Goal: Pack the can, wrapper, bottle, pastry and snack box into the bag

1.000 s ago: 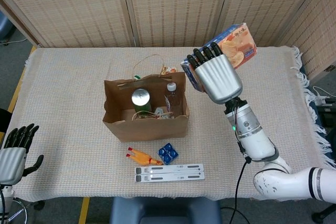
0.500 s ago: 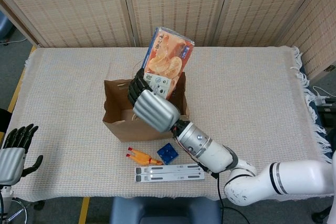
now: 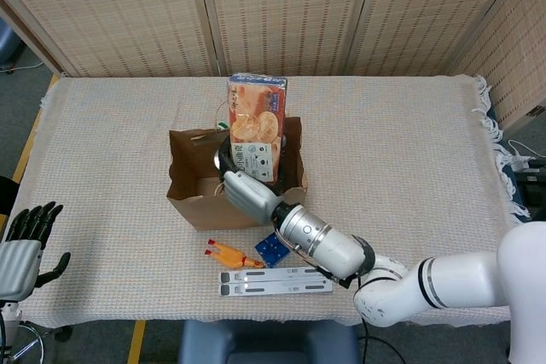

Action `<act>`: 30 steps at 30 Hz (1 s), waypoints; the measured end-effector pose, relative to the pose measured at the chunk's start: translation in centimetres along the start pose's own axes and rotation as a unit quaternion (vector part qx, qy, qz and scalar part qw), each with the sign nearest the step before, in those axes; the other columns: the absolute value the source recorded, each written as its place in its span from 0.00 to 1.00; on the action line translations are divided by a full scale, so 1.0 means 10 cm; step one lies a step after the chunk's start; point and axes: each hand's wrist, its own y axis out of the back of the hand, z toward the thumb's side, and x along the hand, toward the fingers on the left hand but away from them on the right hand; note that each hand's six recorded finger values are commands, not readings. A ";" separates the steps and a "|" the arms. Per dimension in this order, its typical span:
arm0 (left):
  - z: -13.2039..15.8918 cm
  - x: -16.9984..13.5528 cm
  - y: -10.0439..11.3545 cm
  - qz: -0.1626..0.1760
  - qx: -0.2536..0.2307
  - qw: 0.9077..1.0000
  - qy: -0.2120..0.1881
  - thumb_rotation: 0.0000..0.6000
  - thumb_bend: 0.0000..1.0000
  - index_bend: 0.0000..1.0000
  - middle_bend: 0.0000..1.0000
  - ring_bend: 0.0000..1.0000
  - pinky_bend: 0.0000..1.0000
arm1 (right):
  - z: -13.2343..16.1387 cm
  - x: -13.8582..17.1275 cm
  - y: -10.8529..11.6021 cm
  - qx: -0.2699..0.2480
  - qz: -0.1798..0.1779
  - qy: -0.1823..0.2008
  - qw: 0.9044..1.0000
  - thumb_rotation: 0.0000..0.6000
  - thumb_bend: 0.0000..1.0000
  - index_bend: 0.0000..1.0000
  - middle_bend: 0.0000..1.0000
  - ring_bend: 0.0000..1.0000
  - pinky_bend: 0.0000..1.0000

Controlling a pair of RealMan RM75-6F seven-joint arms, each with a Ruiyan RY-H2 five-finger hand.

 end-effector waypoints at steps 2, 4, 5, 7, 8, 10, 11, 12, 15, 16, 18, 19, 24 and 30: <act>0.00 0.00 0.00 0.000 0.000 1.000 0.000 1.00 0.36 0.00 0.00 0.00 0.00 | 0.06 0.00 -0.04 0.016 0.008 0.009 1.000 1.00 0.17 0.22 0.44 0.33 0.44; 0.00 0.00 0.00 0.000 0.001 1.000 0.000 1.00 0.36 0.00 0.00 0.00 0.00 | 0.07 0.00 -0.05 0.021 0.014 0.006 1.000 1.00 0.13 0.06 0.30 0.19 0.31; 0.00 0.00 0.00 0.000 0.001 1.000 0.000 1.00 0.36 0.00 0.00 0.00 0.00 | 0.07 0.00 -0.05 0.023 0.016 0.004 1.000 1.00 0.12 0.02 0.25 0.13 0.25; 0.00 0.00 0.00 0.000 0.001 1.000 0.000 1.00 0.36 0.00 0.00 0.00 0.00 | 0.07 0.00 -0.05 0.027 0.023 -0.004 0.999 1.00 0.09 0.00 0.11 0.02 0.11; 0.00 0.00 0.00 0.000 0.001 1.000 0.000 1.00 0.36 0.00 0.00 0.00 0.00 | 0.07 -0.01 -0.05 0.029 0.026 -0.007 0.999 1.00 0.08 0.00 0.08 0.01 0.08; 0.00 0.00 0.00 -0.001 0.001 1.000 0.000 1.00 0.36 0.00 0.00 0.00 0.00 | 0.07 -0.01 -0.03 0.032 0.028 -0.014 0.999 1.00 0.07 0.00 0.02 0.00 0.03; 0.00 0.00 0.00 -0.001 0.001 1.000 0.000 1.00 0.36 0.00 0.00 0.00 0.00 | 0.07 -0.01 -0.03 0.033 0.028 -0.017 0.999 1.00 0.06 0.00 0.01 0.00 0.03; 0.00 0.00 0.00 -0.001 0.001 1.000 0.000 1.00 0.36 0.00 0.00 0.00 0.00 | 0.08 -0.01 -0.02 0.032 0.028 -0.019 0.999 1.00 0.06 0.00 0.00 0.00 0.02; 0.00 0.00 0.00 -0.001 0.001 1.000 0.000 1.00 0.36 0.00 0.00 0.00 0.00 | 0.11 -0.01 0.00 0.034 0.027 -0.022 0.999 1.00 0.05 0.00 0.00 0.00 0.01; 0.00 0.00 0.00 -0.001 0.001 1.000 0.000 1.00 0.36 0.00 0.00 0.00 0.00 | 0.11 -0.01 0.01 0.035 0.027 -0.023 0.999 1.00 0.05 0.00 0.00 0.00 0.01; 0.00 0.00 0.00 -0.001 0.001 1.000 0.000 1.00 0.36 0.00 0.00 0.00 0.00 | 0.11 -0.01 0.01 0.034 0.026 -0.025 0.999 1.00 0.05 0.00 0.00 0.00 0.01; 0.00 0.00 0.00 -0.001 0.002 1.000 0.000 1.00 0.36 0.00 0.00 0.00 0.00 | 0.10 -0.01 0.02 0.034 0.024 -0.028 0.999 1.00 0.05 0.00 0.00 0.00 0.01; 0.00 0.00 0.00 -0.001 0.002 1.000 0.001 1.00 0.36 0.00 0.00 0.00 0.00 | 0.01 -0.01 0.07 0.030 0.010 -0.056 0.998 1.00 0.05 0.00 0.00 0.00 0.01; 0.00 0.00 0.00 -0.001 0.002 1.000 0.001 1.00 0.36 0.00 0.00 0.00 0.00 | -0.26 0.11 0.06 -0.020 -0.004 -0.128 0.992 1.00 0.05 0.00 0.00 0.00 0.01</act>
